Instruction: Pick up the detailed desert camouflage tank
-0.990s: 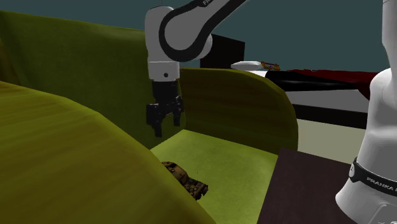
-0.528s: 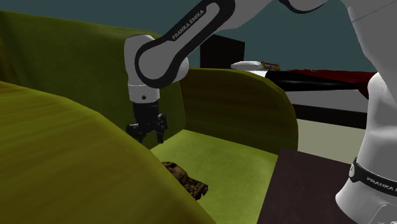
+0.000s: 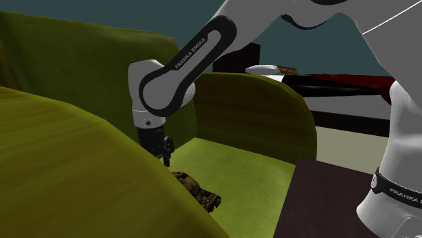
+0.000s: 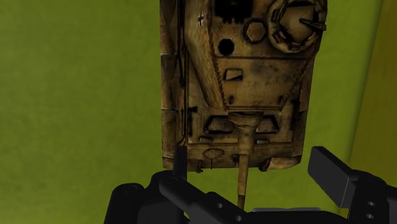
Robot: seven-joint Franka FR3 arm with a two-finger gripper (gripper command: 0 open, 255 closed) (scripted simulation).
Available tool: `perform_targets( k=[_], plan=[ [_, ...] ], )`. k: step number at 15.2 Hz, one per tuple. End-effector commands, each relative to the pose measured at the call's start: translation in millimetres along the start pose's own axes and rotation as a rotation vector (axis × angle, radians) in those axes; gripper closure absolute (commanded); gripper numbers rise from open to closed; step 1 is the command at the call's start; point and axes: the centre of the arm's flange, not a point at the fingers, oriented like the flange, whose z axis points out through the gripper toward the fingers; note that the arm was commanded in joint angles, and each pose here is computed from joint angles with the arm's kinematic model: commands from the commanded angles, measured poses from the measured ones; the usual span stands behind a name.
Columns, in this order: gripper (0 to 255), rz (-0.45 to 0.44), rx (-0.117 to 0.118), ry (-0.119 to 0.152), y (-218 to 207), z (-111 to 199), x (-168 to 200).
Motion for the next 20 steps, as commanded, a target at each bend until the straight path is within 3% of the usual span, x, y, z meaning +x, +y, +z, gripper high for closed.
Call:
perform_targets(
  k=[1, 2, 3, 12, 20],
  plan=[
    [0, 0.000, 0.000, 0.000, 0.7, 7.9, 1.6],
    [0, 0.000, 0.000, 0.000, 0.7, 7.9, 1.7],
    [255, 0.000, 0.000, 0.000, 0.8, 7.0, 2.0],
    [255, 0.000, 0.000, 0.000, 0.7, 7.9, 1.7],
    [255, 0.000, 0.000, 0.000, -0.6, -34.3, -0.4]
  ],
)
